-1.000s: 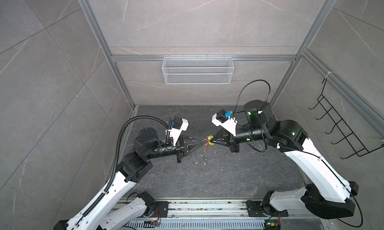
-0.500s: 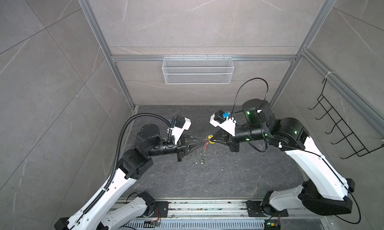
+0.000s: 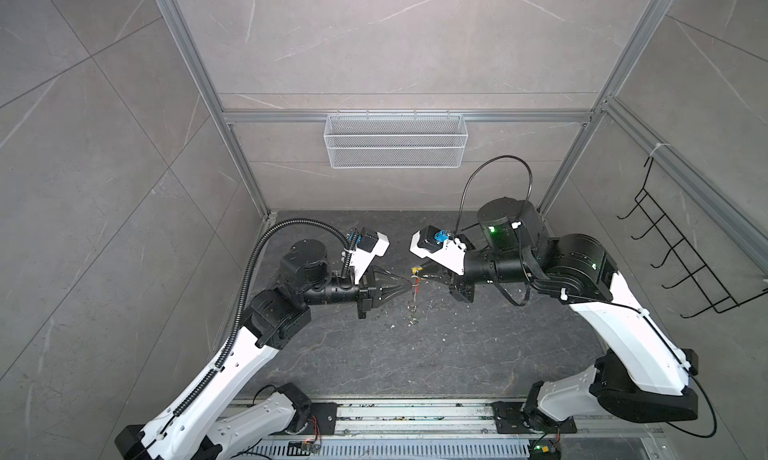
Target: Remove the keys from the keyring
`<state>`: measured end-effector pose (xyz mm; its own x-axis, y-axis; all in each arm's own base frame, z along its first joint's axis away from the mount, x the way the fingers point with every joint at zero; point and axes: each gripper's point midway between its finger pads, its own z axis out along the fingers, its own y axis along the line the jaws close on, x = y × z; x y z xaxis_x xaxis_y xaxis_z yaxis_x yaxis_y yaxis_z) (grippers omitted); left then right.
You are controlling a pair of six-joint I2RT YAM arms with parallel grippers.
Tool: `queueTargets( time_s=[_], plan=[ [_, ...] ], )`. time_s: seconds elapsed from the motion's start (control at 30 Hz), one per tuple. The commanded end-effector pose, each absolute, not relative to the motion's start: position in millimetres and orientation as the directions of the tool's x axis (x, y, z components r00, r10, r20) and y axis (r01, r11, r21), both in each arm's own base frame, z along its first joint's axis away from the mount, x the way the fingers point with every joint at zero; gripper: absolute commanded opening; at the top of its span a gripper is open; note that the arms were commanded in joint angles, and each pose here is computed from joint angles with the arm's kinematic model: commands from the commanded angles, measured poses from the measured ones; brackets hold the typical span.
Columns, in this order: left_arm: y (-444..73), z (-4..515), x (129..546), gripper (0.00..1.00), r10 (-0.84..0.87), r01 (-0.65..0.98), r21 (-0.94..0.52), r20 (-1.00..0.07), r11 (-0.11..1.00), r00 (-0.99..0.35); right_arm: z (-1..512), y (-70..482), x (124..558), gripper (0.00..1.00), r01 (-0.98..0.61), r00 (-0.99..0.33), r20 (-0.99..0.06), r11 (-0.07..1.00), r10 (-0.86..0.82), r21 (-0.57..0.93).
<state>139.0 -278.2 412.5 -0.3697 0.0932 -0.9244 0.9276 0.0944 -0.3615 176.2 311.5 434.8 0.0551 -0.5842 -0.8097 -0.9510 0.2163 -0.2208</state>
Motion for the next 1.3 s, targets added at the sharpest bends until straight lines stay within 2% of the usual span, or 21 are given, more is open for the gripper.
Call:
queueTargets(
  time_s=[0.0,0.2,0.47,0.5,0.6,0.7,0.8,1.07,1.27],
  plan=[
    [-277,421,132,0.00,0.097,0.938,-0.342,-0.933,0.057,-0.346,450,317,178,0.00,-0.935,0.125,-0.811,0.205,-0.572,-0.289],
    [-276,430,131,0.00,0.061,0.946,-0.319,-0.945,0.047,-0.322,441,327,176,0.00,-0.940,0.132,-0.793,0.179,-0.595,-0.291],
    [-267,435,125,0.00,0.027,0.943,-0.326,-0.944,0.067,-0.328,448,320,183,0.00,-0.914,0.127,-0.811,0.250,-0.572,-0.319],
    [-264,437,122,0.01,0.020,0.945,-0.320,-0.947,0.067,-0.321,447,319,184,0.00,-0.912,0.124,-0.811,0.257,-0.572,-0.321],
    [-255,436,120,0.18,0.009,0.950,-0.291,-0.956,0.112,-0.294,446,318,183,0.00,-0.912,0.120,-0.819,0.264,-0.561,-0.314],
    [-249,432,126,0.27,-0.004,0.950,-0.261,-0.964,0.171,-0.264,445,319,179,0.00,-0.919,0.118,-0.831,0.258,-0.544,-0.299],
    [-249,427,135,0.31,-0.017,0.947,-0.237,-0.971,0.216,-0.239,444,320,175,0.00,-0.927,0.120,-0.837,0.241,-0.533,-0.286],
    [-251,433,148,0.42,-0.096,0.956,-0.158,-0.986,0.247,-0.138,446,320,161,0.00,-0.960,0.115,-0.864,0.170,-0.490,-0.224],
    [-255,443,146,0.46,-0.134,0.968,-0.128,-0.986,0.214,-0.101,443,319,158,0.00,-0.975,0.091,-0.878,0.138,-0.471,-0.176]
  ],
)
